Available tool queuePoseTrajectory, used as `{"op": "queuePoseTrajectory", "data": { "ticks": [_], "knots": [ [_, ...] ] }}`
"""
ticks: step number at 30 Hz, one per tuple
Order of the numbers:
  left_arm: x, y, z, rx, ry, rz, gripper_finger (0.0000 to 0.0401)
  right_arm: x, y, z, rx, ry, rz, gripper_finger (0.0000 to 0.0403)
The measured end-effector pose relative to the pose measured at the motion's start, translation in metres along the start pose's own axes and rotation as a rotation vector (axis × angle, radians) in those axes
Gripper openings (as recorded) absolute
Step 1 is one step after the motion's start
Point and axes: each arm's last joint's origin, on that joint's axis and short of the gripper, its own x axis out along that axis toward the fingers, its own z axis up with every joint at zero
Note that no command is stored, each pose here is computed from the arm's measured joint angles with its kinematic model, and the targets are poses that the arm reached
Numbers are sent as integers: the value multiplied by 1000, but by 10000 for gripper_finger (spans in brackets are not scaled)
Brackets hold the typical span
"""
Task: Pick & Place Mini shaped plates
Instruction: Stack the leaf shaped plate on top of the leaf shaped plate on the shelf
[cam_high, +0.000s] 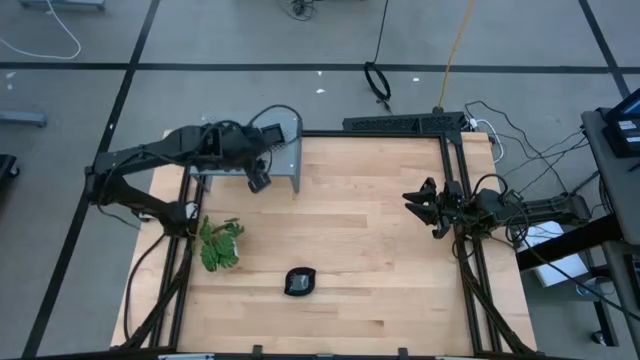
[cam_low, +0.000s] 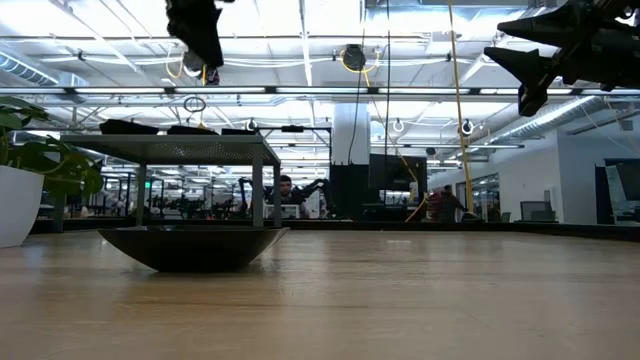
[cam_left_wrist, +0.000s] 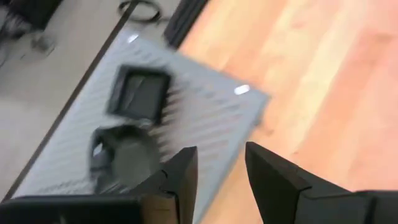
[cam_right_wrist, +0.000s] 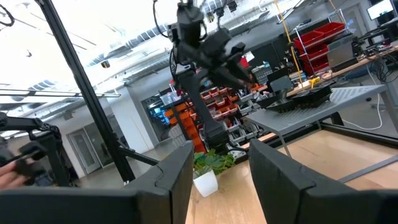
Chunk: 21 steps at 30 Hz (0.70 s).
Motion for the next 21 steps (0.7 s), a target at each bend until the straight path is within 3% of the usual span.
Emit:
{"op": "queuePoseTrajectory", "data": {
  "ticks": [13, 21],
  "knots": [
    [-2, -67, -19, 187, -36, -259, 153, 0, 0, 0, 0, 0, 0, 144],
    [8, -124, -37, 4, -141, -524, 153, 0, 0, 0, 0, 0, 0, 144]
  ]
}}
